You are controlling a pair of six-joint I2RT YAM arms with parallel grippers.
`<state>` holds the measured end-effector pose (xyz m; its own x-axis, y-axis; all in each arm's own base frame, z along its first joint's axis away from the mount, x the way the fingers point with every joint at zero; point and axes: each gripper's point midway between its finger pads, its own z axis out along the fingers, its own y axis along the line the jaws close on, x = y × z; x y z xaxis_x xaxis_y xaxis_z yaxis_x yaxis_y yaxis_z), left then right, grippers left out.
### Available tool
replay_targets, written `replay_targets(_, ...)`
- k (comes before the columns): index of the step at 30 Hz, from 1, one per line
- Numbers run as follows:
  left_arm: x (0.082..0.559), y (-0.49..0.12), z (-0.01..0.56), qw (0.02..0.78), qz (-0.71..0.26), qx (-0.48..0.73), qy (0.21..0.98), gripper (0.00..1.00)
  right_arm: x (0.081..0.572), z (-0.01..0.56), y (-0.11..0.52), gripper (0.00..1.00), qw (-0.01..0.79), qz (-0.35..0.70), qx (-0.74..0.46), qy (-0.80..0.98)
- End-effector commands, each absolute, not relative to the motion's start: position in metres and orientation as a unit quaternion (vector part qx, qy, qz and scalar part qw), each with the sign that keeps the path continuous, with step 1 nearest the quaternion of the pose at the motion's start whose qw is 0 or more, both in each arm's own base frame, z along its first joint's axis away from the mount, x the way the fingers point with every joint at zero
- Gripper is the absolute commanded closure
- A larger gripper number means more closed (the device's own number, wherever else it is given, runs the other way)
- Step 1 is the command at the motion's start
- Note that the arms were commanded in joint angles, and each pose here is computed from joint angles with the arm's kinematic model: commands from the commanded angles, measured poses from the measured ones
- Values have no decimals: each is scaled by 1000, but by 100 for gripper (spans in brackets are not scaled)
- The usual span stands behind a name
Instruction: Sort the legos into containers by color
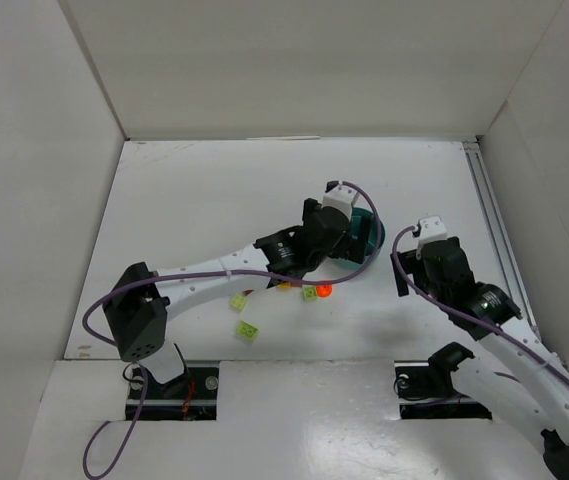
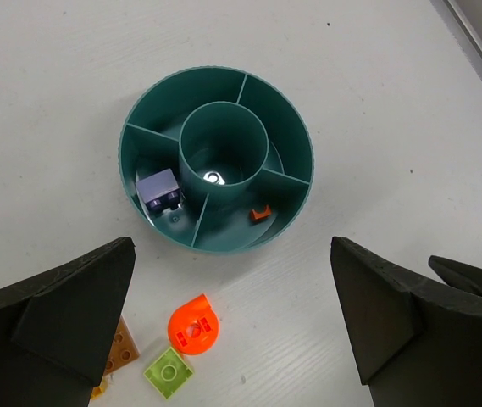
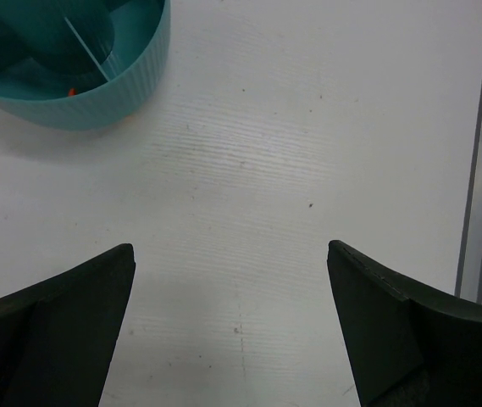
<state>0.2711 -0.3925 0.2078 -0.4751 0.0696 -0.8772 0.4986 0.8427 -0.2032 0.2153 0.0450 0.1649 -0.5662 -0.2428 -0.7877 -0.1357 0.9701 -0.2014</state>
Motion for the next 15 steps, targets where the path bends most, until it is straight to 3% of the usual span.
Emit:
replay_targets(1,274,-385,229,503,-231,156,818,0,226,173,63,0,480,-28,-134,867)
replay_targets(15,252,-322,197,480,-209,87,847,0,214,131,194,3,466,139,-359,797)
